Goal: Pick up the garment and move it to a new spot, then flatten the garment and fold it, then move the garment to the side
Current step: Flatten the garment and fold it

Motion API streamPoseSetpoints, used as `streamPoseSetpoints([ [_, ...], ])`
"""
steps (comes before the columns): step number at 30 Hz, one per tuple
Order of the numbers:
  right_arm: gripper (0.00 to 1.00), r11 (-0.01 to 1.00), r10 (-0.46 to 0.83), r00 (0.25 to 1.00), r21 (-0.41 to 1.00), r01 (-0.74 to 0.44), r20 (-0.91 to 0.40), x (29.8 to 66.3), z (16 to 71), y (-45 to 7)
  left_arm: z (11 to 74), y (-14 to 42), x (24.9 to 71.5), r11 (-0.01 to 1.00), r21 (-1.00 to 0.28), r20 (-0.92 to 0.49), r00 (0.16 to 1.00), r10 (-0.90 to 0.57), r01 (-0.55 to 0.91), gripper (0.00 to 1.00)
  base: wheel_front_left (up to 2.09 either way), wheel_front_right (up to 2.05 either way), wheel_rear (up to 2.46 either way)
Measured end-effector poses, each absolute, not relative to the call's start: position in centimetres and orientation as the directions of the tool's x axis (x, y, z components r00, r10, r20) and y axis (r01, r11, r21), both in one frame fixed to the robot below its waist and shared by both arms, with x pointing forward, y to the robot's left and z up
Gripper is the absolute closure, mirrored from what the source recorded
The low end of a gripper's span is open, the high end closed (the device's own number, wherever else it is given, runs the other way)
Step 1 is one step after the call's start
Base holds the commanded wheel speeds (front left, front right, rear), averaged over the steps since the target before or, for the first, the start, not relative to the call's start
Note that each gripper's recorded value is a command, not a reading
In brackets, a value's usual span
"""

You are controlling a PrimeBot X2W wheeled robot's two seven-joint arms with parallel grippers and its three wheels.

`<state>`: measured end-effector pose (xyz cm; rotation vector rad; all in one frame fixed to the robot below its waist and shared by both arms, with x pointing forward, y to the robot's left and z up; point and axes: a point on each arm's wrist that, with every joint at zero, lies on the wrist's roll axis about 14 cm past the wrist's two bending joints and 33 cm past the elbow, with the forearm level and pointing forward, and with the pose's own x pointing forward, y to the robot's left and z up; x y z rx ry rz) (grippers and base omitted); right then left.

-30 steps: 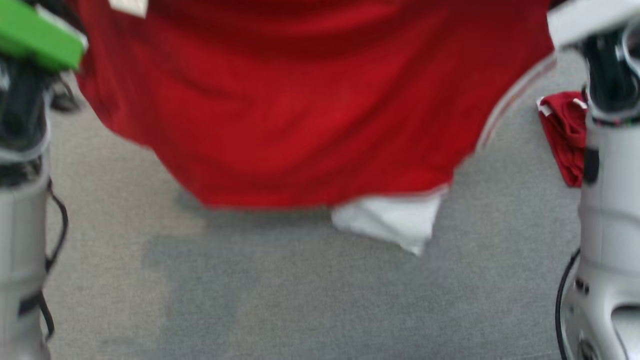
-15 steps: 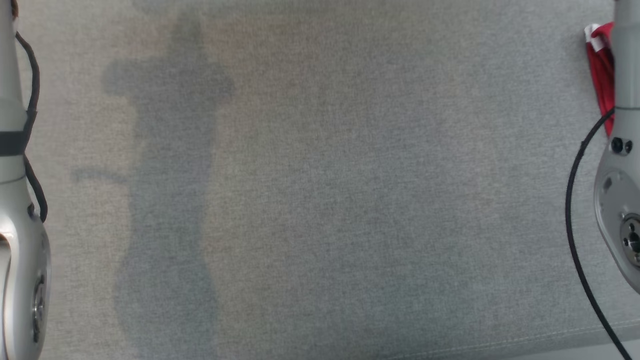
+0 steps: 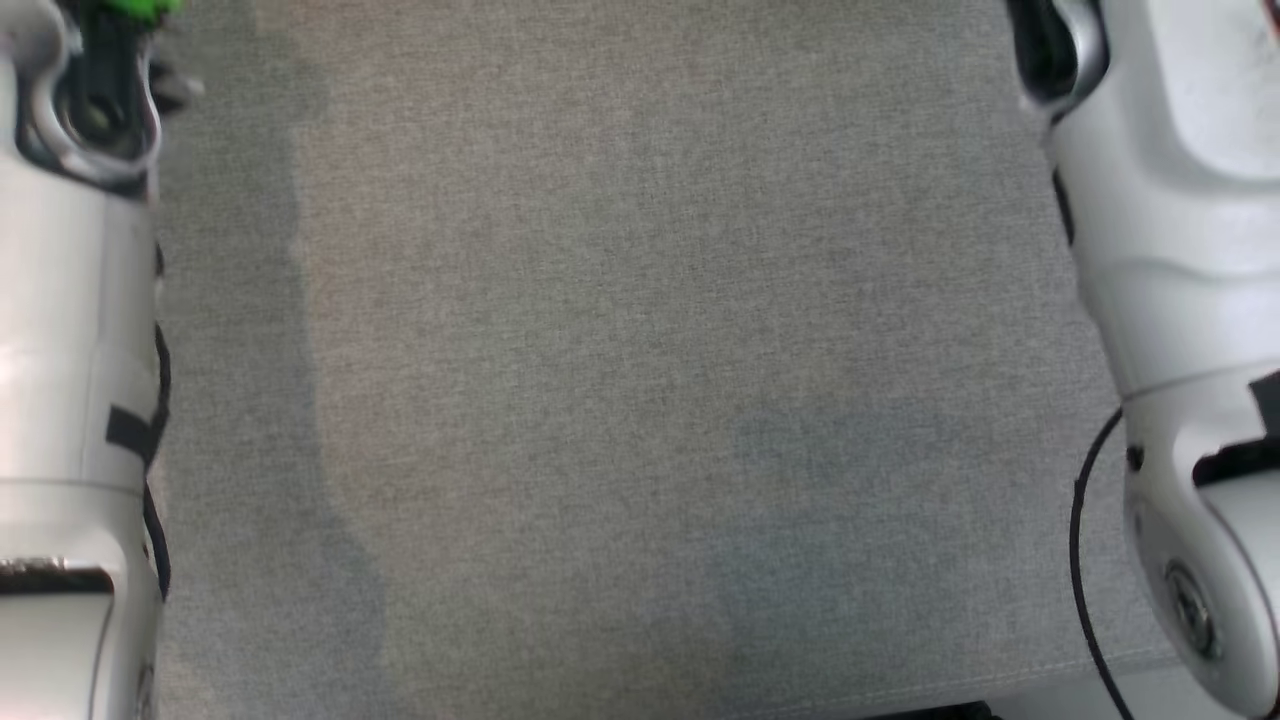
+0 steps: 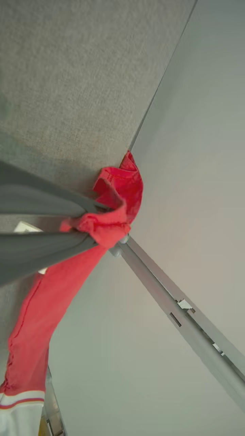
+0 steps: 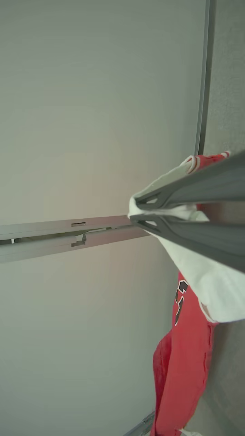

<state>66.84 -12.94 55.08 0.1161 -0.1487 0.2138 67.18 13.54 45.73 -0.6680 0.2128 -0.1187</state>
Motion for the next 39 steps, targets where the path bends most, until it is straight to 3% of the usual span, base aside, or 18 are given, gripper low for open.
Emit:
streamPoseSetpoints([
  [14, 1.00, 0.942, 0.170, 0.983, 0.282, -0.184, 0.073, 56.5, 50.1, -14.3, 40.8, 13.6, 56.1, 0.648, -0.757, -0.264, 0.946, -0.187, -0.083, 1.00, 0.00, 0.00, 0.00],
  [26, 1.00, 0.920, 0.127, 0.991, 0.369, -0.131, 0.035, 45.9, 51.5, -15.8, 43.7, 14.2, 46.1, 0.537, -0.840, -0.200, 0.964, -0.178, -0.075, 1.00, 0.00, 0.00, 0.00],
  [39, 1.00, 0.901, 0.115, 0.993, 0.424, -0.088, -0.038, 35.5, 53.0, -17.4, 47.5, 14.9, 36.5, 0.506, -0.859, -0.184, 0.969, -0.165, -0.077, 1.00, 0.00, 0.00, 0.00],
])
